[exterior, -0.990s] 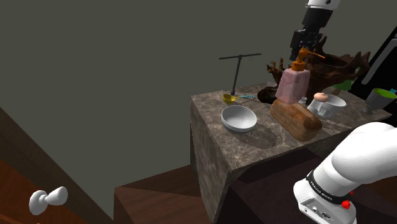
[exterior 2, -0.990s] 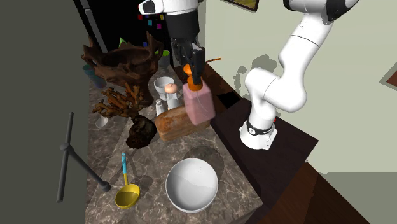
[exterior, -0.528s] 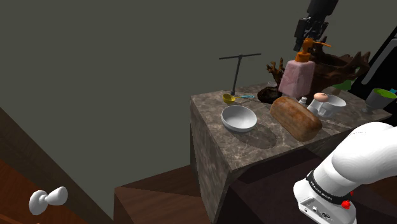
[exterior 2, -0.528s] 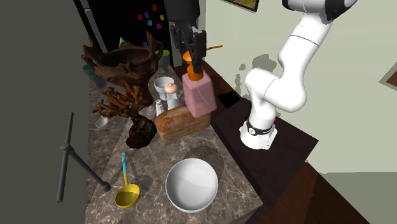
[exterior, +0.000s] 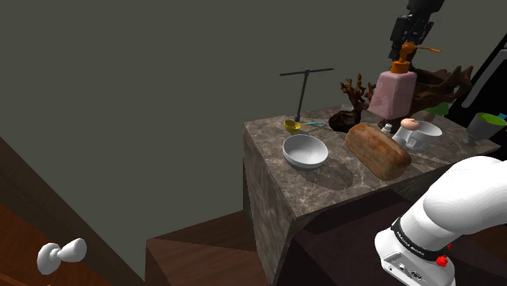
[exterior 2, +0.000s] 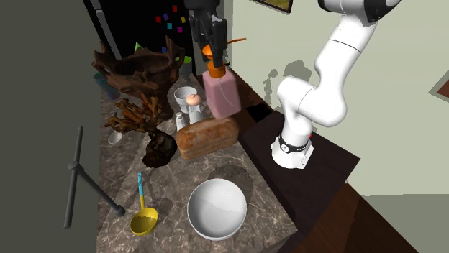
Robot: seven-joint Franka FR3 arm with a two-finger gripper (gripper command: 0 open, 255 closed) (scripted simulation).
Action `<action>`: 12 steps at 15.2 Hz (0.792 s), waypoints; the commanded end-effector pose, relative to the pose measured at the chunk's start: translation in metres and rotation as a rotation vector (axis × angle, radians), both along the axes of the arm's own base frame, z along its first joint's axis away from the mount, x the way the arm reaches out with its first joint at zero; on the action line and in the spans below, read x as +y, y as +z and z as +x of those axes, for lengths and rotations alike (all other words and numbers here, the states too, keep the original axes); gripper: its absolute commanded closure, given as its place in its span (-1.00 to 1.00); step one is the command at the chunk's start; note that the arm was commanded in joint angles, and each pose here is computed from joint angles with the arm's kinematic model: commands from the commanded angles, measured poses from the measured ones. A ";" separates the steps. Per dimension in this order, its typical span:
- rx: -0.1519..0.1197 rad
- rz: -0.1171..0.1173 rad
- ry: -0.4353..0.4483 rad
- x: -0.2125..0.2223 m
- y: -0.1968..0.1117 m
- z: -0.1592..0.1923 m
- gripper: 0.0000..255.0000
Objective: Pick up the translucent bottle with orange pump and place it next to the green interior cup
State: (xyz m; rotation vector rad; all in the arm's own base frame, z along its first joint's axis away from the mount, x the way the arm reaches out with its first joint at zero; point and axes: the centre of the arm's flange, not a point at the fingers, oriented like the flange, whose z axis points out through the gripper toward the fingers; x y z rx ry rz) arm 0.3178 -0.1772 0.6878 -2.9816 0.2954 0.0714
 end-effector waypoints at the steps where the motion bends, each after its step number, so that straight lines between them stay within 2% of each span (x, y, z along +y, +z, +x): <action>1: 0.000 0.000 0.001 -0.022 -0.001 -0.014 1.00; 12: 0.000 0.000 0.001 -0.148 -0.019 -0.085 1.00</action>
